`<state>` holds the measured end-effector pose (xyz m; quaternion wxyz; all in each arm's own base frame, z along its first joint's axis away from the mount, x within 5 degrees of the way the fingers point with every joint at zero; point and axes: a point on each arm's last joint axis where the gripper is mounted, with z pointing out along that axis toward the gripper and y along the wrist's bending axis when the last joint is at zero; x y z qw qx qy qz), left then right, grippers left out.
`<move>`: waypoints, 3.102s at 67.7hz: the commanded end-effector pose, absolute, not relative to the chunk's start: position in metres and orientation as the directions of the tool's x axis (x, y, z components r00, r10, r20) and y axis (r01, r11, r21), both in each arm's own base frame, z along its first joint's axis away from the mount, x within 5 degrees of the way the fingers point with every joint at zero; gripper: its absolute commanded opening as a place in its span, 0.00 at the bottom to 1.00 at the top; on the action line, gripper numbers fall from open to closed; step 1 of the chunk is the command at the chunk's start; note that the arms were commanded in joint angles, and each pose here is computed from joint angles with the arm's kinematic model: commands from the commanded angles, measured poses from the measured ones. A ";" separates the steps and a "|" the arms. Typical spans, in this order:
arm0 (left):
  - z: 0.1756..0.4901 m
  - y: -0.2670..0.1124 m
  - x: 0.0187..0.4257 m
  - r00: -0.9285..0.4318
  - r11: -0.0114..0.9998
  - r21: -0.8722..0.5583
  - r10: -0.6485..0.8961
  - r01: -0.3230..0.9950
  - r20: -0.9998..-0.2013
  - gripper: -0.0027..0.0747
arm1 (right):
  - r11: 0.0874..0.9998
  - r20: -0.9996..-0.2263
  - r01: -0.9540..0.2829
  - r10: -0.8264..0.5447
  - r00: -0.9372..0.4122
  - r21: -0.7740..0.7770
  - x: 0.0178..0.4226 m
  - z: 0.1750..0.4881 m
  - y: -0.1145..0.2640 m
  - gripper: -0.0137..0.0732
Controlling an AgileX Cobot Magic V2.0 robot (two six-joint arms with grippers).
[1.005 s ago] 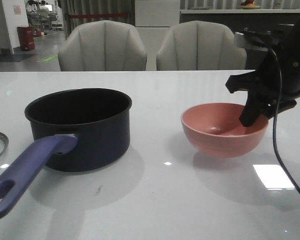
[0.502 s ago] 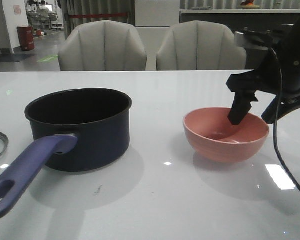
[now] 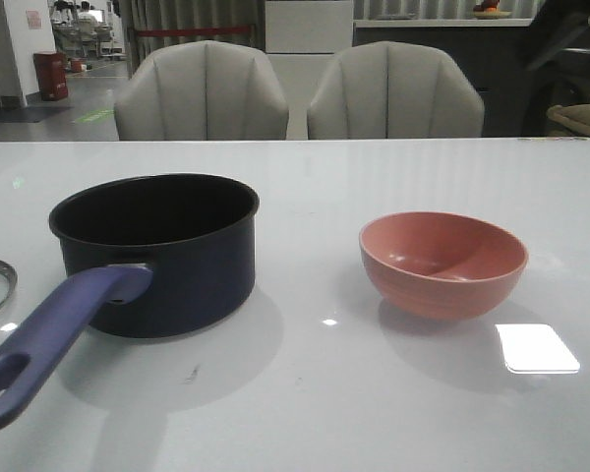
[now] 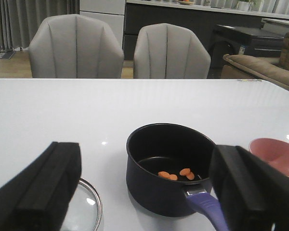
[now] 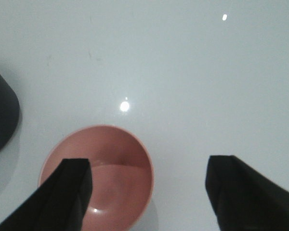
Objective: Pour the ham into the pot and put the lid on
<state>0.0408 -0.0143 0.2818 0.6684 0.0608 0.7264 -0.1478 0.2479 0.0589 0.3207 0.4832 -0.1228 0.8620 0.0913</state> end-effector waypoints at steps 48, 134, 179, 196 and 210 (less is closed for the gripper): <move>0.297 -0.014 0.041 -0.012 0.942 -0.145 -0.148 0.303 -0.989 0.79 | 0.954 -0.999 -0.297 0.043 0.006 0.040 0.078 0.289 0.024 0.84; 0.320 -0.010 0.193 -0.589 0.992 -0.129 -0.113 -0.014 -0.800 0.89 | 0.952 -0.998 -0.300 0.058 -0.004 0.056 0.076 0.284 0.024 0.35; 0.259 0.017 0.333 -0.932 0.991 -0.046 -0.134 -0.126 -0.336 0.89 | 0.952 -0.998 -0.300 0.058 -0.004 0.056 0.076 0.284 0.024 0.35; 0.243 0.019 0.356 -0.954 0.991 -0.041 -0.134 -0.128 -0.269 0.89 | 0.952 -0.998 -0.300 0.058 -0.004 0.056 0.076 0.284 0.024 0.35; 0.223 0.019 0.368 -0.971 0.990 -0.041 -0.137 -0.132 -0.198 0.89 | 0.952 -0.998 -0.300 0.058 -0.004 0.056 0.076 0.284 0.024 0.35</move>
